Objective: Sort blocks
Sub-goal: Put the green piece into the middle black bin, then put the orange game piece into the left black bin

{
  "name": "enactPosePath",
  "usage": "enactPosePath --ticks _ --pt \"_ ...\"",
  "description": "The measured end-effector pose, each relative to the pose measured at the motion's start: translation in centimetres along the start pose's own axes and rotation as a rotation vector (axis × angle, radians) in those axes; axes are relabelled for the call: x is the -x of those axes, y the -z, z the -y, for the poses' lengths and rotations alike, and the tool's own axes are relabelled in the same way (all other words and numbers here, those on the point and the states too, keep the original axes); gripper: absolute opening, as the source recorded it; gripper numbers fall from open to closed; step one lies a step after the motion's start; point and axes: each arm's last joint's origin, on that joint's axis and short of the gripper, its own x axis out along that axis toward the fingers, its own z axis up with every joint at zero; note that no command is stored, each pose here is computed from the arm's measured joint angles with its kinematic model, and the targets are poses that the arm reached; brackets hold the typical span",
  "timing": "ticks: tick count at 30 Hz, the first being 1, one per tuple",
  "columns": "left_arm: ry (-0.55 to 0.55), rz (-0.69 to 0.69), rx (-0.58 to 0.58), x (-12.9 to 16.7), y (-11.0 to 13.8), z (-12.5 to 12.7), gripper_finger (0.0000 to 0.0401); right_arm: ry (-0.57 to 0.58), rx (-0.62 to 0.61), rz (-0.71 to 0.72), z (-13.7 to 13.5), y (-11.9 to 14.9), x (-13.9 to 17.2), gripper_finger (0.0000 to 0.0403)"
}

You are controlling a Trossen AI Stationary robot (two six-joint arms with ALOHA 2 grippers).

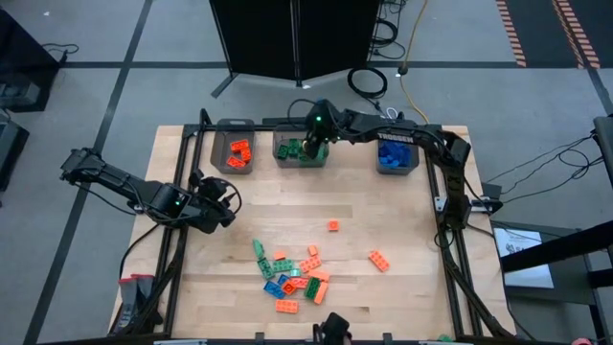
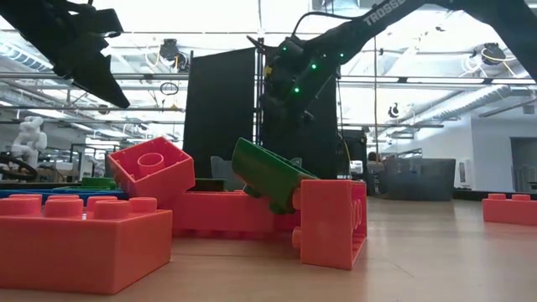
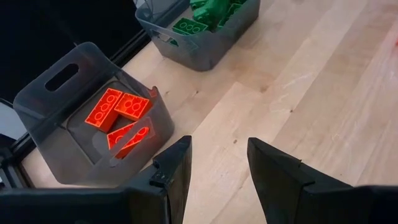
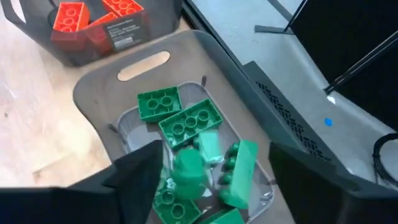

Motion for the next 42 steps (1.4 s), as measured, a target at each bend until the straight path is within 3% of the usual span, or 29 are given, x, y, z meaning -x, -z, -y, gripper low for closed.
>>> enactPosePath --ticks 4,6,10,12,17,21,25,32,42 --pt "-0.002 0.002 0.0 0.0 0.0 0.0 0.016 -0.021 -0.03 -0.024 -0.1 0.2 0.0 0.0309" --pt "-0.001 0.001 0.0 0.0 0.0 0.0 0.016 -0.149 -0.055 -0.061 -0.5 0.5 0.1 0.0305" --pt "-0.001 0.001 0.0 0.0 0.0 0.0 0.016 -0.522 -0.048 -0.187 -3.7 1.5 0.8 0.0286" --pt "-0.002 0.001 -0.001 0.0 0.0 0.0 0.016 -0.647 0.007 -0.267 -6.1 2.5 1.4 0.0276" --pt "-0.004 0.0 -0.003 0.0 0.0 0.0 0.016 -0.759 0.282 -0.395 -13.1 5.3 3.6 0.0258" --pt "-0.004 0.0 -0.004 0.0 0.0 0.0 0.016 -0.661 0.522 -0.479 -17.3 7.9 5.5 0.0254" --pt "-0.005 0.0 -0.006 0.0 0.0 0.0 0.016 -0.53 0.661 -0.557 -18.5 10.5 6.0 0.0254" --pt "-0.008 0.004 -0.01 0.0 0.0 0.0 0.016 -0.464 0.525 -0.607 -17.9 12.9 4.7 0.0254" --pt "-0.009 0.004 -0.009 0.0 0.0 0.0 0.016 -0.39 0.436 -0.582 -17.1 15.0 3.1 0.0254"
